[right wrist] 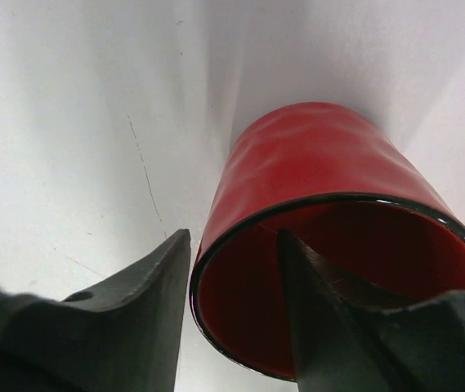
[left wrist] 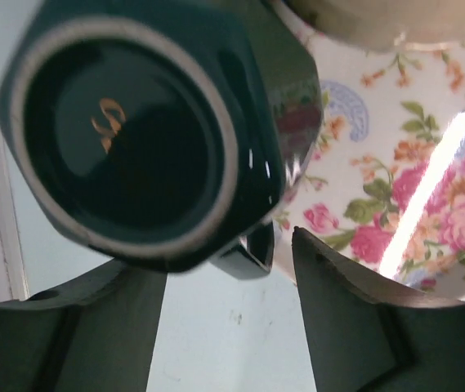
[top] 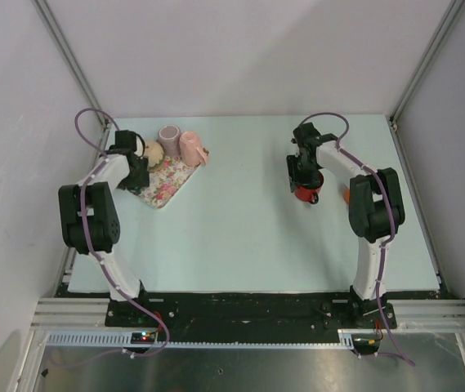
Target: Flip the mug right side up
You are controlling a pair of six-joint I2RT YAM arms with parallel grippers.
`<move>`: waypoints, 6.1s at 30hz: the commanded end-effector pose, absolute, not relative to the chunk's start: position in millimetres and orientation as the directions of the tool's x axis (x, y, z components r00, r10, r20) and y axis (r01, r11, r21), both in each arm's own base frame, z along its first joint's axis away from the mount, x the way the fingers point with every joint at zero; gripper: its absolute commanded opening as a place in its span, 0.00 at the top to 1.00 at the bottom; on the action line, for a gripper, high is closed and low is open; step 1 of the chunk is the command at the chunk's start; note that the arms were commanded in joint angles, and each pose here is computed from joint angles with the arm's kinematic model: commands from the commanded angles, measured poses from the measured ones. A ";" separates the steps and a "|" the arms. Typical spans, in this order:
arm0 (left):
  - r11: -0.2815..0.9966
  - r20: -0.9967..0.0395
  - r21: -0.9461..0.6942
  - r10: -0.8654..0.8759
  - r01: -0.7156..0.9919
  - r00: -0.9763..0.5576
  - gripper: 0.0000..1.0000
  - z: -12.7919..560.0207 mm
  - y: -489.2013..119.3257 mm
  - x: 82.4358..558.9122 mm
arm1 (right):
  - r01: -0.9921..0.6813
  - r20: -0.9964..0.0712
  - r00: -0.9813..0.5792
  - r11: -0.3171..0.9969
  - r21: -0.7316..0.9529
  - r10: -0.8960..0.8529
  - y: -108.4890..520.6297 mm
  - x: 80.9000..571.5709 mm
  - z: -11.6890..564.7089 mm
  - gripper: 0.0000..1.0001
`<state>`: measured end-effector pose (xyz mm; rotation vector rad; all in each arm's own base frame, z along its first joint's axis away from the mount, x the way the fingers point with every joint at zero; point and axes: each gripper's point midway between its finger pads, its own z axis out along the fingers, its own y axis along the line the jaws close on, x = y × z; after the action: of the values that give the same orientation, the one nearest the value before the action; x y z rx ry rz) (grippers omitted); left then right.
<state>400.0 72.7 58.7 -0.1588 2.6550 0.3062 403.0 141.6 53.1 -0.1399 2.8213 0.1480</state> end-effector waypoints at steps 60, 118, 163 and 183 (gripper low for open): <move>0.731 -0.774 -0.536 -0.226 0.422 -0.592 1.00 335.1 -138.2 331.5 | -0.521 -0.447 -0.773 -0.050 0.852 0.450 432.0 327.7 360.7 0.01; 0.829 -0.539 0.310 0.557 0.466 -0.632 0.03 142.0 104.7 471.4 | -0.403 -0.466 -0.826 0.910 0.097 -0.316 296.6 392.0 135.8 0.26; 0.574 -0.530 0.289 0.762 0.766 -0.371 0.56 66.7 72.4 526.6 | -0.398 -0.563 -0.765 0.917 0.034 -0.311 269.5 360.1 194.2 0.01; 0.856 -0.579 0.166 0.487 0.490 -0.654 1.00 106.8 83.4 487.5 | -0.397 -0.620 -0.730 0.917 0.041 -0.288 263.6 353.7 219.8 0.00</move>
<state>503.9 88.2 53.8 0.9708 2.3750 0.0005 357.1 268.3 181.8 -0.5150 2.5385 0.1923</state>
